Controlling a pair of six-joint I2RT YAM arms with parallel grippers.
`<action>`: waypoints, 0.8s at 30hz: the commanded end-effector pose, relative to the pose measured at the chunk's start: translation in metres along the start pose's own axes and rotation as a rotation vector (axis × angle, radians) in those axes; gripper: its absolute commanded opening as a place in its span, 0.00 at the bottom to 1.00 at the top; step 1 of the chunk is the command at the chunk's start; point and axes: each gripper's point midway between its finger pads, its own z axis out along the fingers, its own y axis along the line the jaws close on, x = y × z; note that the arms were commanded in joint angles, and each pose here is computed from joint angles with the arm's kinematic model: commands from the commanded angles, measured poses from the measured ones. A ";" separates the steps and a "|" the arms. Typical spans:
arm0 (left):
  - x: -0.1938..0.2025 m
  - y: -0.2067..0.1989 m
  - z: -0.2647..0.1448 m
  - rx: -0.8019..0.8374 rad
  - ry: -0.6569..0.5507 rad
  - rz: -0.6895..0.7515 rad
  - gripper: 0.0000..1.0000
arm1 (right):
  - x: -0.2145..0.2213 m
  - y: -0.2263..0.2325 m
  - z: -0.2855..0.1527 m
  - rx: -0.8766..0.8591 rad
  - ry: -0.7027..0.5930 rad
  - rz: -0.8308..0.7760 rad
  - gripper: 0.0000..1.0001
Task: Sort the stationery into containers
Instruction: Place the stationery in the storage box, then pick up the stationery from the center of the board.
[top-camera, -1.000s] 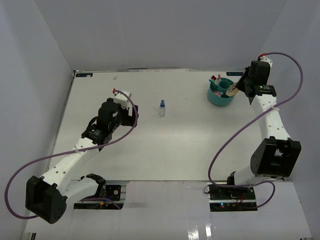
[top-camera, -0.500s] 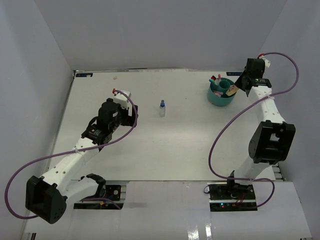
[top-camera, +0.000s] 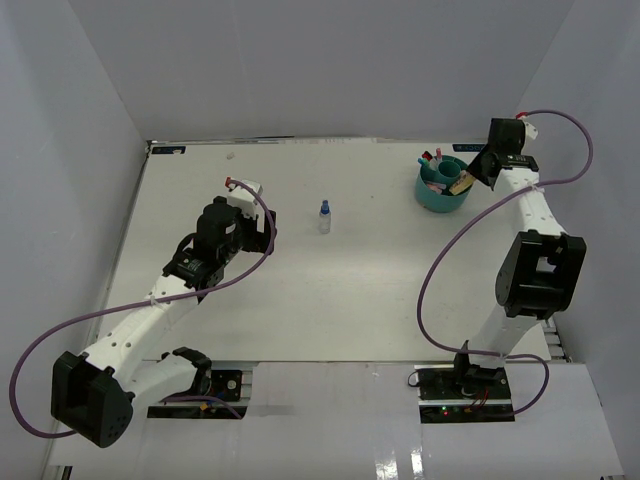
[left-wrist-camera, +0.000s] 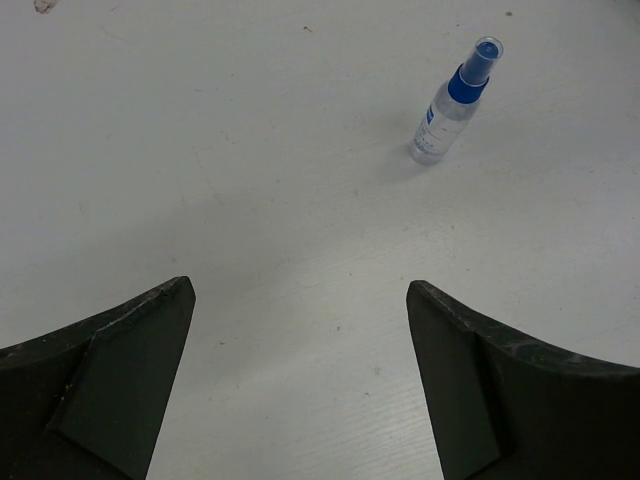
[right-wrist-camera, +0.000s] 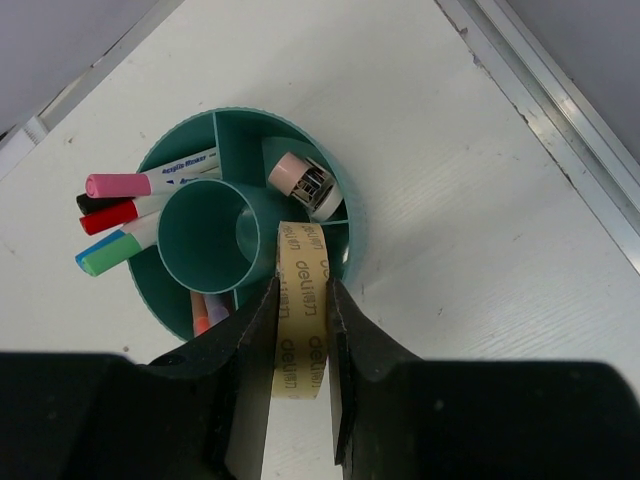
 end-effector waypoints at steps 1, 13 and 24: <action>-0.017 -0.003 -0.005 0.016 -0.043 -0.014 0.98 | -0.017 0.011 0.000 -0.027 -0.043 0.047 0.28; -0.017 -0.002 -0.005 0.013 -0.042 -0.014 0.98 | -0.011 0.019 0.006 -0.063 -0.010 0.061 0.51; -0.017 -0.002 -0.006 0.010 -0.045 -0.015 0.98 | -0.031 0.058 -0.051 -0.313 -0.156 -0.082 0.56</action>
